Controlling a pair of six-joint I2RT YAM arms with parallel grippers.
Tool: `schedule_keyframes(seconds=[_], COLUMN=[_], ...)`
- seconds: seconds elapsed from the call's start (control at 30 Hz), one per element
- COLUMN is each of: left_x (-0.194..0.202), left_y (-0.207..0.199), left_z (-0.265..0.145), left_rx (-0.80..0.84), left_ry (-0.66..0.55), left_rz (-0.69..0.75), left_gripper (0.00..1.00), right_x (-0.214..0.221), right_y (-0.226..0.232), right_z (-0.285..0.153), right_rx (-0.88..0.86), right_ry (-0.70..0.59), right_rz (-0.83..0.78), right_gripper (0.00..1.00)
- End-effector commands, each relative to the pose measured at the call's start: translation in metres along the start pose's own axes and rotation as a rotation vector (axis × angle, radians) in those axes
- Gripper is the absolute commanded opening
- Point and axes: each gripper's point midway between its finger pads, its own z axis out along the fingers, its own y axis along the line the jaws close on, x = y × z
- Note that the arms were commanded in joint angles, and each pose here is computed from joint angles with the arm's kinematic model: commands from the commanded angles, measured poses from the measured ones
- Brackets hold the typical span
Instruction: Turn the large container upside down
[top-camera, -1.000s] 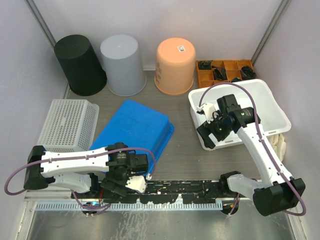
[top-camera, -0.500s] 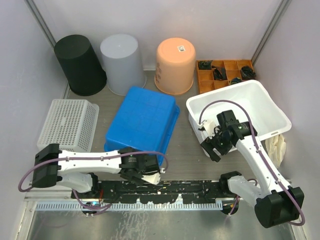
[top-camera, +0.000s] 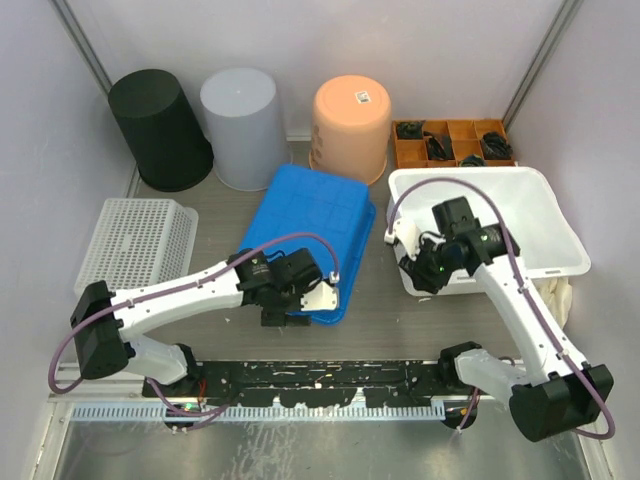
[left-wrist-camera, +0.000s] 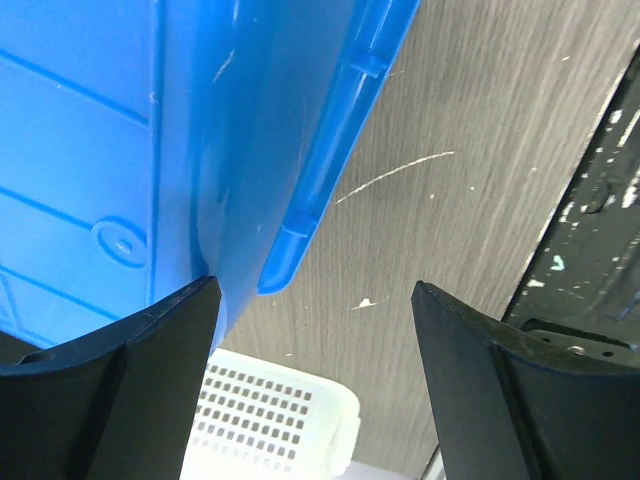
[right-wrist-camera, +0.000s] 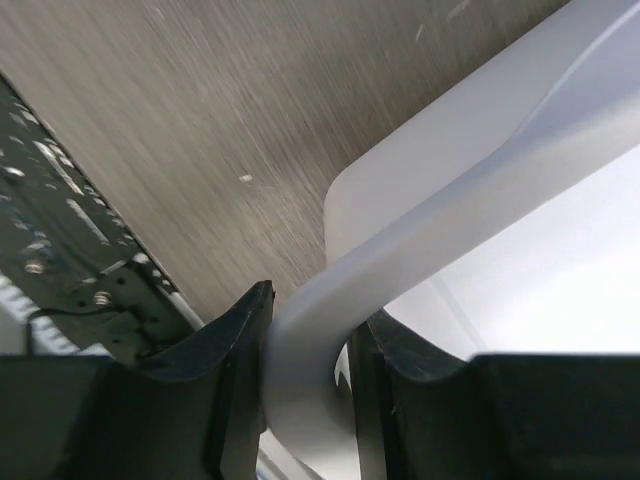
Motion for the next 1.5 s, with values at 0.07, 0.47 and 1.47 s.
schedule_keyframes(seconds=[0.07, 0.47, 1.47], left_x=[-0.011, 0.075, 0.121], left_y=[0.023, 0.127, 0.180], left_z=[-0.032, -0.125, -0.147], left_rx=[0.114, -0.163, -0.411], left_ry=[-0.151, -0.311, -0.221], left_rz=[-0.242, -0.753, -0.825], left_gripper=[0.79, 0.80, 0.83], right_x=[-0.098, -0.170, -0.241], right_y=[0.051, 0.043, 0.005], right_z=[-0.090, -0.119, -0.227], right_rx=[-0.343, -0.832, -0.959], right_ry=[-0.325, -0.689, -0.833], right_rz=[0.044, 0.366, 0.406], right_gripper=[0.01, 0.01, 0.01])
